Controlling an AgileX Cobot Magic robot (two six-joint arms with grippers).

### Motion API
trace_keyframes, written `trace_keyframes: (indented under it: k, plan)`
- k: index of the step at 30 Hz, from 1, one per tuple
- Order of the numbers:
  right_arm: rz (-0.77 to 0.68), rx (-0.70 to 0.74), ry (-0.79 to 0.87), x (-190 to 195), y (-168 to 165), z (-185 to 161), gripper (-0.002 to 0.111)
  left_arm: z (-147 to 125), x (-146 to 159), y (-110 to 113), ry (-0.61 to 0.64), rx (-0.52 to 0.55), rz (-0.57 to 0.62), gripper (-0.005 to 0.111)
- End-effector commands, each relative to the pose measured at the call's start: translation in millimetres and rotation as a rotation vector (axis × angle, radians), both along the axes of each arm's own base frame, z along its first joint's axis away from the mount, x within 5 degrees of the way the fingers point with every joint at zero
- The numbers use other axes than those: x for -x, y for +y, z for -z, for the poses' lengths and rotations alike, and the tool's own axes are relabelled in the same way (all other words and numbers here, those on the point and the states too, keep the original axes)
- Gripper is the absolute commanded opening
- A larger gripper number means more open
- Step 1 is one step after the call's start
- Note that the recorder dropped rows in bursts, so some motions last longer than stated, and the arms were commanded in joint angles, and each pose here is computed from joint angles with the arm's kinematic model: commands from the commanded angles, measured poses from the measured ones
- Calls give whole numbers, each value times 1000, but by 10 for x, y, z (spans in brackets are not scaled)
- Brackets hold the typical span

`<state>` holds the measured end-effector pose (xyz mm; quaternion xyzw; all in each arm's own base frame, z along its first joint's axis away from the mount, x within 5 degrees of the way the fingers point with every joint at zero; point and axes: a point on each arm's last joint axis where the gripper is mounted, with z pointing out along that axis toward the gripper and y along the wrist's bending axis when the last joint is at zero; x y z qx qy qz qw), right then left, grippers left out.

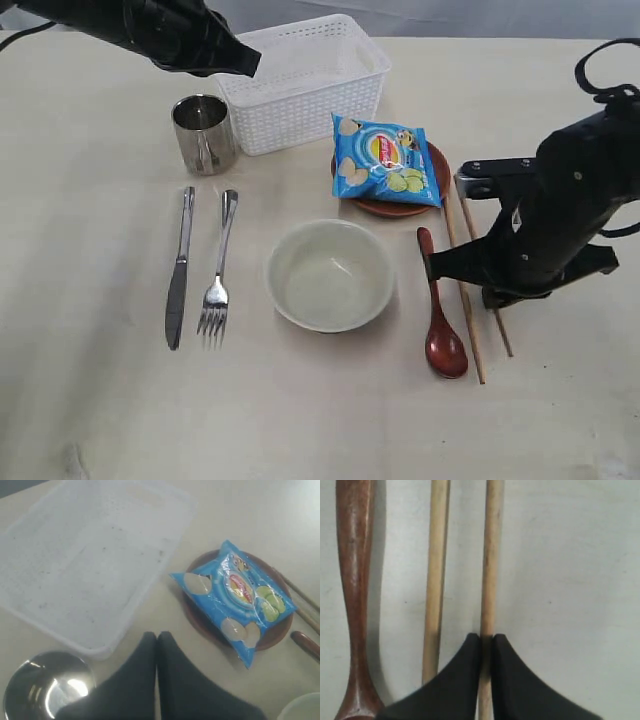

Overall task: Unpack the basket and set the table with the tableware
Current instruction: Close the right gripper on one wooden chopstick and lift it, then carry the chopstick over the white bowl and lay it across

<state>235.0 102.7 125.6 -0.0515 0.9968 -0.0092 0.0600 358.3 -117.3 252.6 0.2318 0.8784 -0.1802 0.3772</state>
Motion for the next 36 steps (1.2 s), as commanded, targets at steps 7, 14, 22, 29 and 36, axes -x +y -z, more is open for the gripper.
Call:
trace_keyframes:
  k: [7, 14, 22, 29, 36]
  plan:
    - [29, -68, -133, 73, -20, -707, 0, -412, 347, 26, -58, 11, 101, 0]
    - [-74, -297, -198, 392, 627, -1018, 0, -546, 666, 226, -202, -133, 59, 0]
    - [-100, -218, -47, 110, 1364, -787, 0, -623, 699, 877, -104, -73, -224, 0]
    - [13, -255, 100, 190, 1440, -669, 0, -534, 728, 1030, -52, -63, -267, 0]
    - [29, -284, 120, 202, 1466, -668, 0, -527, 737, 1024, -40, -62, -258, 0]
